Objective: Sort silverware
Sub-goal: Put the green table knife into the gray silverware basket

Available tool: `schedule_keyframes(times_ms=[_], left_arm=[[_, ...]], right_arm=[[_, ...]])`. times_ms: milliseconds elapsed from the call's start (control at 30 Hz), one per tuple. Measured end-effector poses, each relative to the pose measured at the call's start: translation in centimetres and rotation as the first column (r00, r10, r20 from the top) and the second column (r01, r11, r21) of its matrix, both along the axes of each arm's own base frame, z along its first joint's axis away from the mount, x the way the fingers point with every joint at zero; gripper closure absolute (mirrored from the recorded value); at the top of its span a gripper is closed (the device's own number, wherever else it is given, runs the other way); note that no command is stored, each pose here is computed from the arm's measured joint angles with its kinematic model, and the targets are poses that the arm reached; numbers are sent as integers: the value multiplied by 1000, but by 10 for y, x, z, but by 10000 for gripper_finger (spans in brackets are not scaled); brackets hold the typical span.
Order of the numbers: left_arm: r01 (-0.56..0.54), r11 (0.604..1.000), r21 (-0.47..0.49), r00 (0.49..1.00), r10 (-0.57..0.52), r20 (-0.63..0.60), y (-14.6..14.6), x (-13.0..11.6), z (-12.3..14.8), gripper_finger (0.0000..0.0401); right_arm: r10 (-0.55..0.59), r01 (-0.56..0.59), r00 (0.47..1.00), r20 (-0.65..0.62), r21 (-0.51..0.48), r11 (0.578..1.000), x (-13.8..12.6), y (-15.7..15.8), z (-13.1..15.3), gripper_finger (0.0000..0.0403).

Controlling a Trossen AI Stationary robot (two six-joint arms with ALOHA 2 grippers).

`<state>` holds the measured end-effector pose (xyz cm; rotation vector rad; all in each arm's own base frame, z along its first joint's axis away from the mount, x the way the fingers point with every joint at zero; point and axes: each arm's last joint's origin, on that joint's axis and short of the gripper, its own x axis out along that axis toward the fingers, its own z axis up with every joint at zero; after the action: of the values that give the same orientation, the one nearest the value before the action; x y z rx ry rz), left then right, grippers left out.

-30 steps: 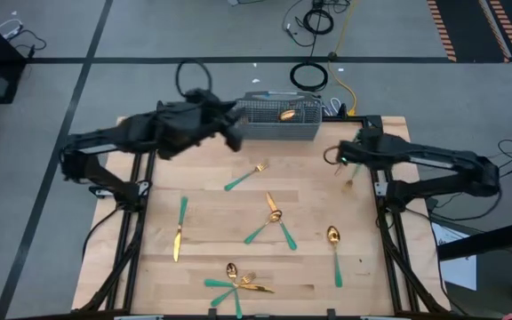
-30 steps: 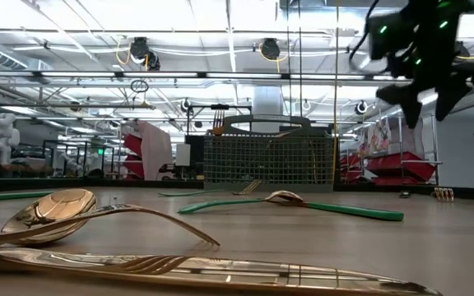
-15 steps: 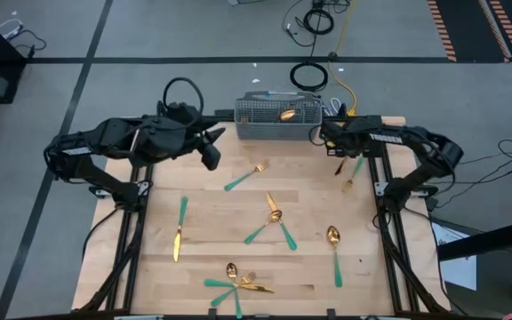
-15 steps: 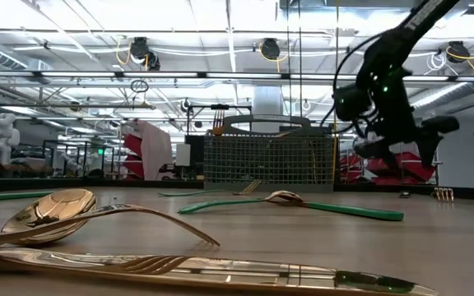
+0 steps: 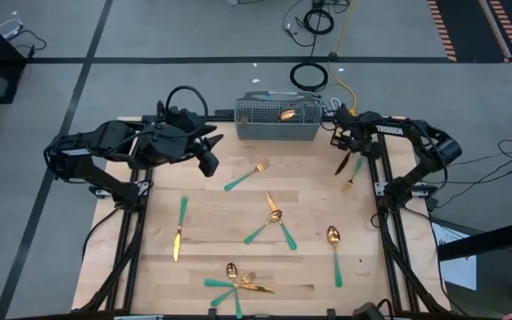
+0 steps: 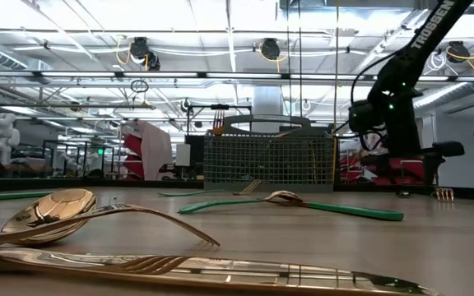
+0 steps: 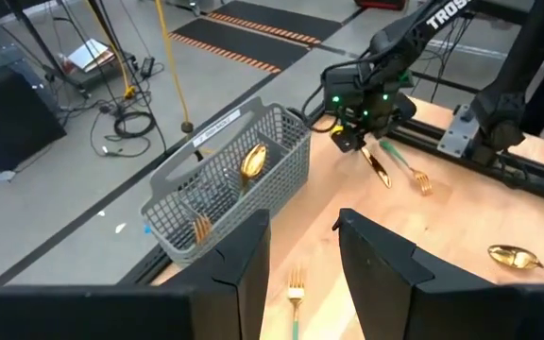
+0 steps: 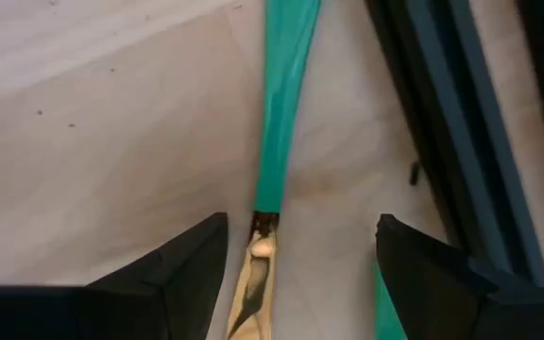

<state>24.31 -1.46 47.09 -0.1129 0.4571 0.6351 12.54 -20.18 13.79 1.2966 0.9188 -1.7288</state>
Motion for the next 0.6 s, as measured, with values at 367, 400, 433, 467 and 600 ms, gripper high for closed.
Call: schedule_keyframes(times_ms=[367,400,433,467,600], left_arm=[[-17,997,76,999,20,-31,3,0,1,267],[-19,996,87,999,22,-36,3,-1,1,267],[-20,996,92,999,24,-38,3,-1,1,267],[-20,995,95,999,24,-39,3,-1,1,267],[-20,995,96,999,24,-44,3,-1,1,267]], right_arm=[[-98,103,987,124,-33,994,-6,-11,-7,174],[-93,96,987,128,-23,995,-6,-12,-9,188],[-85,87,989,124,-11,996,-6,-13,-11,205],[-82,83,990,115,1,997,-5,-14,-14,225],[-72,73,991,113,-4,997,2,-15,-18,317]])
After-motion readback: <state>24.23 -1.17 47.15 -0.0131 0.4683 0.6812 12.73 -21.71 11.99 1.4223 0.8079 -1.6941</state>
